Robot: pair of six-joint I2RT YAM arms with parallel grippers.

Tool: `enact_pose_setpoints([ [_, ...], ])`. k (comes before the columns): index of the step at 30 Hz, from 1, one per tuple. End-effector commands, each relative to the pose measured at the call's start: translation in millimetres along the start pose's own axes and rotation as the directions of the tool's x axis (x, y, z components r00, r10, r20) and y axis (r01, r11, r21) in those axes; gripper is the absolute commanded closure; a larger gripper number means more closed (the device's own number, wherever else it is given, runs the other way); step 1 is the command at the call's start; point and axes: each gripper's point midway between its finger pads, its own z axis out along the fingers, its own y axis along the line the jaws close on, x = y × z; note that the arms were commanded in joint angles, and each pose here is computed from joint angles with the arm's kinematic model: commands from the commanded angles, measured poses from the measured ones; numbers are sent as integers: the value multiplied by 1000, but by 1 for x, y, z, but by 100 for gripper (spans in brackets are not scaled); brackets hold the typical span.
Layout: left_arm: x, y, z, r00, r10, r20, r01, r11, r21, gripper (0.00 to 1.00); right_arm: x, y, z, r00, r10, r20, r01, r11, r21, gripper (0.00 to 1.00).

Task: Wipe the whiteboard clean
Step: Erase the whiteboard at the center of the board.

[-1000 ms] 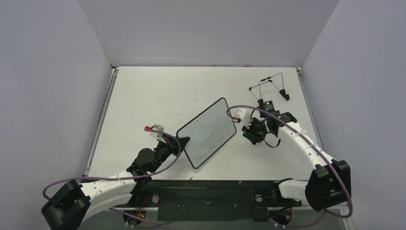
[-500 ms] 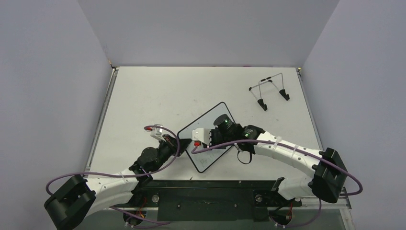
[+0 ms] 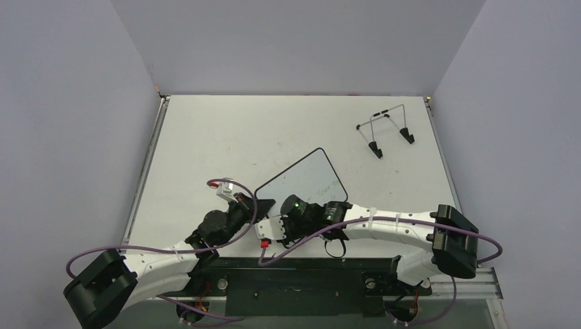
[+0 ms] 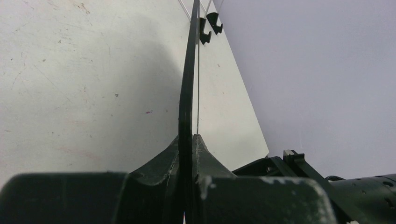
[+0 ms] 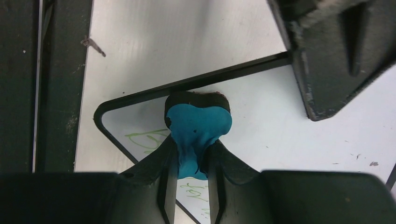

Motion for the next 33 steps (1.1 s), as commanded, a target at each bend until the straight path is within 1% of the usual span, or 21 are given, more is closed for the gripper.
enact_pose_setpoints([
  [1,-22,-38,7,998,-18,61,12,994,108,100,6,12,0,994,-88,-62,85,995,-46,100],
  [3,-23,-37,5,998,-16,65,9,994,106,100,9,11,0,993,-93,-76,90,995,-42,100],
  [4,-22,-37,5,998,-14,64,8,995,104,100,11,7,0,994,-68,-82,67,998,-22,100],
  [6,-23,-36,4,998,-14,67,7,995,104,100,19,-16,0,992,15,-123,-3,995,97,100],
  [9,-23,-36,3,998,-15,68,8,994,108,100,29,-45,1,982,129,-138,-92,965,243,100],
  [11,-23,-35,2,997,-16,71,9,994,110,100,31,-51,0,979,148,-139,-105,955,277,100],
  [13,-23,-36,2,997,-20,73,12,994,111,100,30,-47,2,980,138,-144,-97,960,262,100],
  [15,-23,-36,2,997,-21,74,13,993,114,100,29,-36,4,983,96,-155,-64,977,201,100],
  [16,-23,-36,2,997,-21,75,12,993,114,100,24,-25,7,988,73,-136,-53,988,144,100],
  [17,-23,-36,2,997,-21,76,13,993,114,100,23,-13,7,989,21,-146,-9,997,82,100],
  [18,-23,-35,2,997,-20,77,11,994,112,100,16,1,8,994,-8,-113,9,1000,13,100],
  [19,-23,-36,2,997,-20,78,11,993,113,100,14,13,7,992,-56,-111,52,998,-42,100],
  [20,-24,-35,2,997,-20,79,11,994,113,100,13,22,7,992,-75,-103,67,995,-81,100],
  [21,-24,-35,2,997,-20,79,11,994,113,100,9,27,8,991,-99,-95,90,991,-95,100],
  [23,-24,-35,1,996,-21,82,11,994,112,100,8,29,9,989,-106,-100,97,991,-95,100],
  [25,-25,-34,1,996,-21,85,12,994,109,100,8,16,10,990,-79,-119,76,997,-23,100],
  [26,-25,-34,1,996,-22,87,12,994,109,100,10,1,9,989,-59,-138,67,996,59,100],
  [27,-25,-34,1,996,-22,88,12,994,108,100,13,-8,9,989,-21,-149,38,993,108,100],
  [28,-26,-34,1,996,-22,88,13,994,107,100,18,-25,7,985,18,-170,14,982,187,100],
  [30,-25,-34,1,996,-22,87,12,994,106,100,27,-45,2,978,98,-186,-46,962,269,100],
  [33,-25,-34,2,996,-22,86,12,994,107,100,34,-53,-2,972,129,-195,-67,952,298,100],
])
